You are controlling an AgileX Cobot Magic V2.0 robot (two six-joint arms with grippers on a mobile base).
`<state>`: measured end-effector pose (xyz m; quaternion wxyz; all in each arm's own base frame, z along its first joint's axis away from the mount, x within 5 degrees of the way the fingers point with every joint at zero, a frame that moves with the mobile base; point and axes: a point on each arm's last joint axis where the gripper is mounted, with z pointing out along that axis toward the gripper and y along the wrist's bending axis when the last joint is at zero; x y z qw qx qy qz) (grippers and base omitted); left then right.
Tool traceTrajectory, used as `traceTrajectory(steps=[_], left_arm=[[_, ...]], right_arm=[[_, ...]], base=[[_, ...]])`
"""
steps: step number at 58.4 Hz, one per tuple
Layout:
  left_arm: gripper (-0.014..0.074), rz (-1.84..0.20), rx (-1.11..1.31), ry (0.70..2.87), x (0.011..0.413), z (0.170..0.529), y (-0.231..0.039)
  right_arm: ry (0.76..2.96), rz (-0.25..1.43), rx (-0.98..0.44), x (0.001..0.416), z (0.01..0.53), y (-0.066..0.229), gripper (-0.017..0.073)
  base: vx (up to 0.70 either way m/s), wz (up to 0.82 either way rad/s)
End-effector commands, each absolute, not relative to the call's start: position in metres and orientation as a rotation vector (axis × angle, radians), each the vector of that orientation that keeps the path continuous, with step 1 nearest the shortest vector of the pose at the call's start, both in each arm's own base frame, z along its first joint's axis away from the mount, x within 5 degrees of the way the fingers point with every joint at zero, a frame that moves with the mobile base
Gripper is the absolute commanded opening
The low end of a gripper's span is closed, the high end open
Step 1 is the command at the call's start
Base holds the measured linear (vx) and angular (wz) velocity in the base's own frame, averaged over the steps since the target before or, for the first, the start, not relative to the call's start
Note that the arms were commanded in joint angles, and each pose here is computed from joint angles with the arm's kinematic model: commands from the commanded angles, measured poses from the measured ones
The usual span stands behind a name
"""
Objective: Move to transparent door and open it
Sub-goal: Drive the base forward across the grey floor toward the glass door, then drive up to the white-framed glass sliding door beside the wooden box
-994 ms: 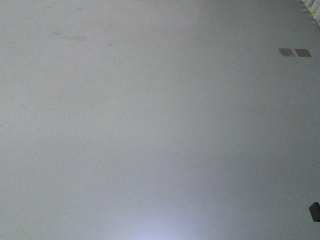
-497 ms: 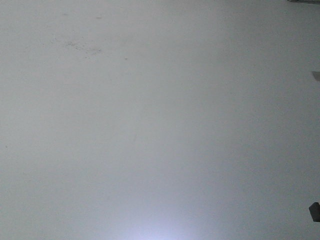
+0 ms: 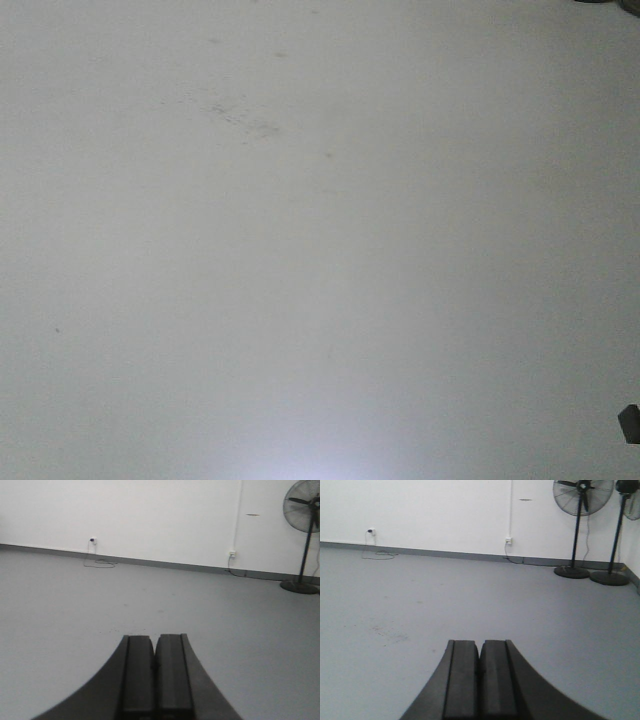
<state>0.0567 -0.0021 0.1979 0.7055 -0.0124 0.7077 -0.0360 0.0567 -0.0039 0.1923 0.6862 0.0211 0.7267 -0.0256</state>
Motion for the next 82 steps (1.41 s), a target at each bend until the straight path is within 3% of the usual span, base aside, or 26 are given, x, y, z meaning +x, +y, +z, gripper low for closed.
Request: traceTrajectory(steps=[1,82], left_arm=[[-0.0006,-0.087,-0.037,1.51,0.0568,0.1959,-0.0017],[-0.0006,-0.087,-0.037,1.51,0.0568,0.1959,-0.0017]], right_arm=[[1.539,-0.068,0.039,0.0563,0.1966,-0.0039,-0.0008],[1.539,-0.068,0.039,0.0563,0.1966,-0.0039,-0.0008]], base=[[0.56,0.46],[0.6,0.64]])
